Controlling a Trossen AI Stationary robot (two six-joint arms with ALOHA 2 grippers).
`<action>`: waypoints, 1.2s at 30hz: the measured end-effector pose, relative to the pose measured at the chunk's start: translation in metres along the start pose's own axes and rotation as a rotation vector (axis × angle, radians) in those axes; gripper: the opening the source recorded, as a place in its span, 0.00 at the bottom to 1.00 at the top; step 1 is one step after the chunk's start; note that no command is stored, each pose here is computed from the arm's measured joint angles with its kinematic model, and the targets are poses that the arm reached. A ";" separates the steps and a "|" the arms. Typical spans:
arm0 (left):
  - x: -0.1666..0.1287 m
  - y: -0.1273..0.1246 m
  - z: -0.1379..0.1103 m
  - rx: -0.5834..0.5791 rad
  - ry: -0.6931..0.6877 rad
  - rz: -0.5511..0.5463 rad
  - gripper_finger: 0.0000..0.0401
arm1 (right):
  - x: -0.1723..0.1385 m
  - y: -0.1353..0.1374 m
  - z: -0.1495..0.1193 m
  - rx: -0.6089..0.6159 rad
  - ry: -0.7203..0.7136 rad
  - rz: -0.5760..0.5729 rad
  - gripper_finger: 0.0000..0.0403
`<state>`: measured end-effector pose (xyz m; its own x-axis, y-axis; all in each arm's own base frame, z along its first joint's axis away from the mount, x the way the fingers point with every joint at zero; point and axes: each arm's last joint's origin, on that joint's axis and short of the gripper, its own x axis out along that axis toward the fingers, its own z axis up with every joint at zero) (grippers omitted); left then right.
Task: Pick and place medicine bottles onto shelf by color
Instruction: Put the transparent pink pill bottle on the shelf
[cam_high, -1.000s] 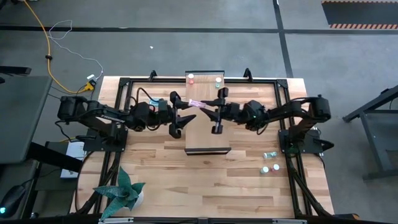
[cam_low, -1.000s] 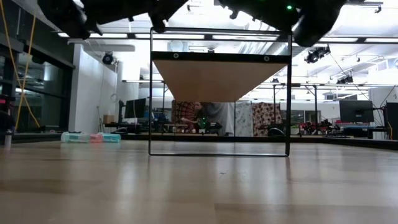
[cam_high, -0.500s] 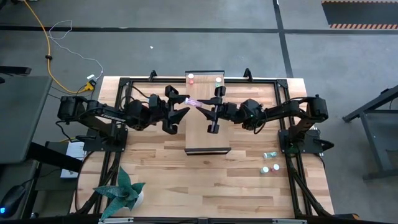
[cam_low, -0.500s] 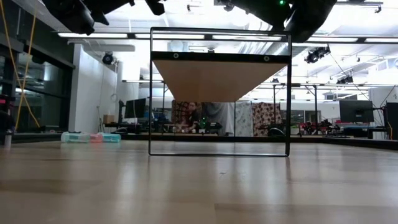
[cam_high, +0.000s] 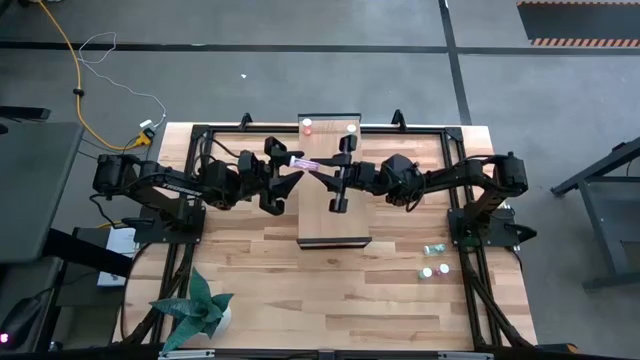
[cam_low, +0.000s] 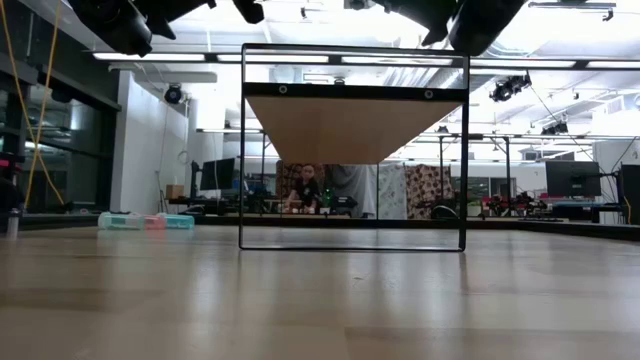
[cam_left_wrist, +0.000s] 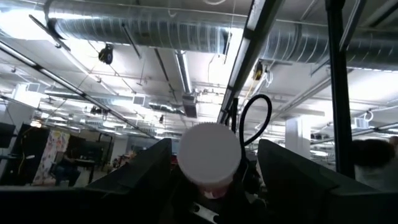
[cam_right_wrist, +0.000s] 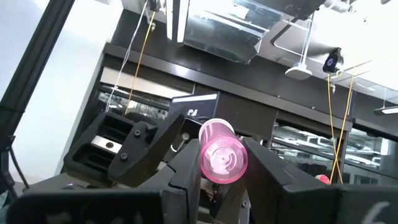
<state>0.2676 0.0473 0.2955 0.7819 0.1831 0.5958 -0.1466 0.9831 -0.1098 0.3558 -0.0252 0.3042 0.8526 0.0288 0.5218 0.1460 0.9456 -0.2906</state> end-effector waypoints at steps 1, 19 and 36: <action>0.000 0.000 0.000 0.002 -0.002 0.009 0.57 | 0.001 0.000 0.001 0.000 -0.002 -0.001 0.21; 0.001 0.001 0.006 0.004 -0.063 0.049 0.37 | 0.010 -0.012 0.005 0.007 -0.009 -0.003 0.21; 0.010 0.001 0.011 0.004 -0.066 0.059 0.26 | 0.010 -0.014 0.005 0.009 -0.005 -0.007 0.21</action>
<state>0.2688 0.0499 0.3097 0.7300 0.2404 0.6398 -0.1937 0.9705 -0.1436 0.3600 -0.0365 0.3171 0.8488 0.0237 0.5282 0.1478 0.9486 -0.2800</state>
